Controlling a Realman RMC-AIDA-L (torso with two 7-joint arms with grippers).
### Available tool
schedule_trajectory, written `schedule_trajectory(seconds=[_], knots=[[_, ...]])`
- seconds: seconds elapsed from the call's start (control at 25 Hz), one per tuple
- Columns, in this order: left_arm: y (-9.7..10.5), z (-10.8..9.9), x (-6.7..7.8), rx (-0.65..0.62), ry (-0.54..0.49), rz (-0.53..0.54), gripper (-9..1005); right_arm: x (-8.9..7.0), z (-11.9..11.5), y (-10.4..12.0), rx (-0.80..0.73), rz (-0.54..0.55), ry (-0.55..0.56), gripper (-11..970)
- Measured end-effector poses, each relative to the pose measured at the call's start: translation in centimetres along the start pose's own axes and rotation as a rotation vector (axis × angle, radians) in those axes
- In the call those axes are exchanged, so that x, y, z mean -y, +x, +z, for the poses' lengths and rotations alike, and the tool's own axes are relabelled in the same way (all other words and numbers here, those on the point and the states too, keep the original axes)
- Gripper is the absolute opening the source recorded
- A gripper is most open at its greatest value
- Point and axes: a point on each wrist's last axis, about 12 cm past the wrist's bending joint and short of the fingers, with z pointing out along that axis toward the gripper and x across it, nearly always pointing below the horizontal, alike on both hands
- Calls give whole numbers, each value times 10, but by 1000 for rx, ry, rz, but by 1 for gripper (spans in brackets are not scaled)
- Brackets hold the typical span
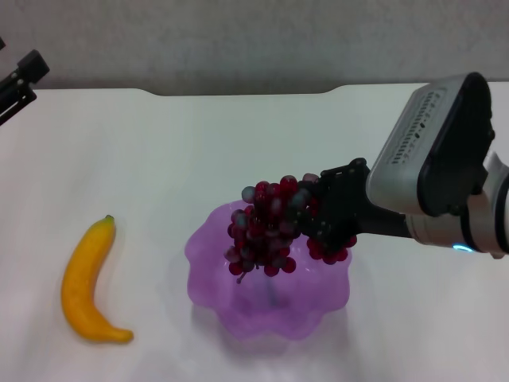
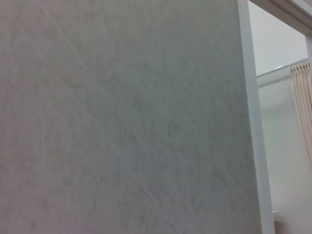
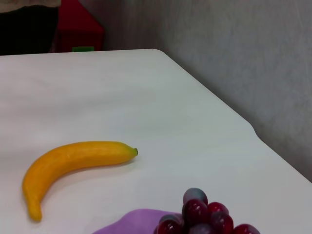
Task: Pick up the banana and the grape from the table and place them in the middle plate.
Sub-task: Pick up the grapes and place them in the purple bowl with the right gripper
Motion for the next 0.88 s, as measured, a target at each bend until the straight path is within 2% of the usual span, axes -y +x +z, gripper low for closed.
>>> schedule_trajectory(seconds=[0.64,0.88], knots=[[0,0,0,-1,2,1,754,2,18,-4,0,-2,-31,328],[0,1,0,0,4,1,754,1,23,4,-24,15,-41,327]])
